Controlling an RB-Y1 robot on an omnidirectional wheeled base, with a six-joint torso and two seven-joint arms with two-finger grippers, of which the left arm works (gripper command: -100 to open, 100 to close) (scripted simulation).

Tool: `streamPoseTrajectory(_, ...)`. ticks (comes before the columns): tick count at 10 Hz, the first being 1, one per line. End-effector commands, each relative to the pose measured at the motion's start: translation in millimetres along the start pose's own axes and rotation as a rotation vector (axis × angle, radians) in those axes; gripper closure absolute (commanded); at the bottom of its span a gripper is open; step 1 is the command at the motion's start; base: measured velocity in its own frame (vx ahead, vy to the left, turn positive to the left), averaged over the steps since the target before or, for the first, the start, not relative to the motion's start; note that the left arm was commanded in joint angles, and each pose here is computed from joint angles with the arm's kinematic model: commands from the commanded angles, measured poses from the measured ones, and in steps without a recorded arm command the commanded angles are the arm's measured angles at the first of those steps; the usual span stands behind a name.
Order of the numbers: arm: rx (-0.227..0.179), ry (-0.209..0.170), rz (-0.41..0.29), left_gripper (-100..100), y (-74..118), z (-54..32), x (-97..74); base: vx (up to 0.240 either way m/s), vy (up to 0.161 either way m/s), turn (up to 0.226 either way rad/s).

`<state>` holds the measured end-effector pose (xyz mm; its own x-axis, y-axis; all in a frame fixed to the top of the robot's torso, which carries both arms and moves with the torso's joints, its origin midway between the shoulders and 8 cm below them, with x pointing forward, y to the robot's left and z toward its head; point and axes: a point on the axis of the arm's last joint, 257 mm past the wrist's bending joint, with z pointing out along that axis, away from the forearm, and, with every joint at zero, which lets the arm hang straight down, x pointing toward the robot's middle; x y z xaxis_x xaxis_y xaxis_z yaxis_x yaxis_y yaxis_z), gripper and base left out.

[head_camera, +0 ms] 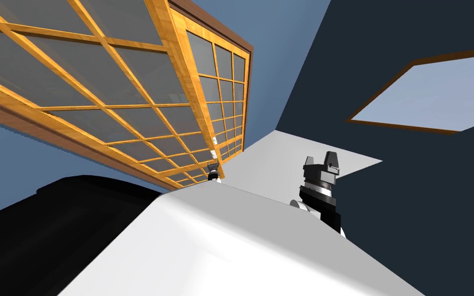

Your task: Pull the door open

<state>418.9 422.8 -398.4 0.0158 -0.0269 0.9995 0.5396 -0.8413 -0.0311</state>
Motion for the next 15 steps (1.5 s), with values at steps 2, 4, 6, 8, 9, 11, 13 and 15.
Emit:
streamPoseTrajectory(2, 0.006, 0.001, -0.001, -100, -21.6, 1.1, -2.4, 0.129, -0.006, -0.025)
streamPoseTrajectory(4, 0.010, 0.001, -0.001, -100, -40.1, 1.8, -3.8, 0.161, -0.003, -0.019)
streamPoseTrajectory(6, 0.013, 0.002, -0.002, -100, -53.9, 2.2, -4.5, 0.118, 0.001, -0.012)
streamPoseTrajectory(8, 0.018, 0.002, -0.002, -100, -75.1, 2.6, -5.1, 0.106, -0.007, -0.023)
streamPoseTrajectory(9, 0.019, 0.002, -0.002, -100, -81.9, 2.6, -5.1, 0.136, 0.009, -0.018)
streamPoseTrajectory(11, 0.023, 0.003, -0.003, -100, -100.6, 2.8, -4.8, 0.138, 0.007, -0.019)
streamPoseTrajectory(13, 0.025, 0.003, -0.003, -100, -111.0, 2.8, -4.3, 0.121, 0.002, -0.014)
streamPoseTrajectory(15, 0.025, 0.002, 0.000, -100, -116.5, 3.3, -4.4, 0.079, 0.001, -0.003)
